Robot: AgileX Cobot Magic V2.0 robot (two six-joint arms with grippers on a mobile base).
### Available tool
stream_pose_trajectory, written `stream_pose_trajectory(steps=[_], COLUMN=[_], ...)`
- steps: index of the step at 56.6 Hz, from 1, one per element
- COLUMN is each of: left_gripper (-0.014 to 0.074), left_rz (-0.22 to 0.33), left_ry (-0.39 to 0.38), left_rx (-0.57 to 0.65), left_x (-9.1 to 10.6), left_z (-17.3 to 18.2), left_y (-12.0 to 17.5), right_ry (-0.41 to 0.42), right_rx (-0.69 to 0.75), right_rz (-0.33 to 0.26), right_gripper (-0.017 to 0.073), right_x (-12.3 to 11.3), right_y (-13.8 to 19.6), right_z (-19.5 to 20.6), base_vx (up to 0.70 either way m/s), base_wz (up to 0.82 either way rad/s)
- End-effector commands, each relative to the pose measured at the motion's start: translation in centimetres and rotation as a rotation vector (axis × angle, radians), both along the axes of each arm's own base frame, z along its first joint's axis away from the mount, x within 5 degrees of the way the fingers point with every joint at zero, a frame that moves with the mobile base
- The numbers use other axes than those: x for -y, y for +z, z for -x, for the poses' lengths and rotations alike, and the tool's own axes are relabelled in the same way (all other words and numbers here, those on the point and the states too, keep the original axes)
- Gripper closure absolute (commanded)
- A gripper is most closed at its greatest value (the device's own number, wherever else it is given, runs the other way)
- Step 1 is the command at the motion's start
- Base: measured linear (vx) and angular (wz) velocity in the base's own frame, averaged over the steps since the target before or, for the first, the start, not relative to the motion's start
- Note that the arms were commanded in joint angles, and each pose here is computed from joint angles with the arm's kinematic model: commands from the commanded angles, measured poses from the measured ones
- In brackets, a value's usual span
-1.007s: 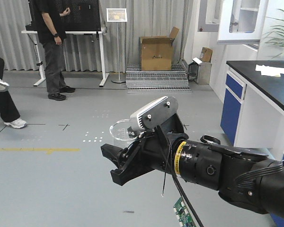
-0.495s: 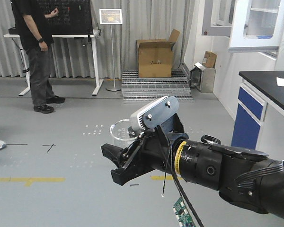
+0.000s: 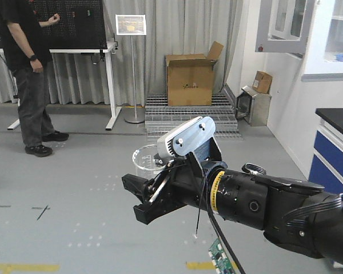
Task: Pick beaker and place in left cabinet
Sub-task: 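Hold the beaker in the right gripper while the base drives to the cabinet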
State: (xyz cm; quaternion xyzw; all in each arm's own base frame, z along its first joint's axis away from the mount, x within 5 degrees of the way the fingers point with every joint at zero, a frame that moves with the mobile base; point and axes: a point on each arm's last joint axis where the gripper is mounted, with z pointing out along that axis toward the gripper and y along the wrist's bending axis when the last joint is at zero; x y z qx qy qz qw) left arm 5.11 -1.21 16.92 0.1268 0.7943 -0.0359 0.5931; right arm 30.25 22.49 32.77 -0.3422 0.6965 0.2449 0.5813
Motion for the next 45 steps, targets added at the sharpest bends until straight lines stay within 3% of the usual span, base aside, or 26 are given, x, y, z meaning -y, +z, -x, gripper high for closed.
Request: stream_pose_trajectory(steps=[1,45], left_gripper=[0.0600,0.0600], left_rz=[0.028,0.028], left_ry=[-0.001,-0.001], left_rx=[0.107,0.106], left_x=[0.02,0.02], left_z=[-0.08,-0.08], left_y=[1.40,1.40], right_ry=[0.020,0.020], right_rx=[0.062,0.061], right_rz=[-0.071,-0.070], right_gripper=[0.0459,0.0459], right_x=[0.40,0.38], right_y=[2.92,2.89], right_z=[0.70,0.69], base_vx=[0.73,0.71], base_wz=[0.00,-0.02])
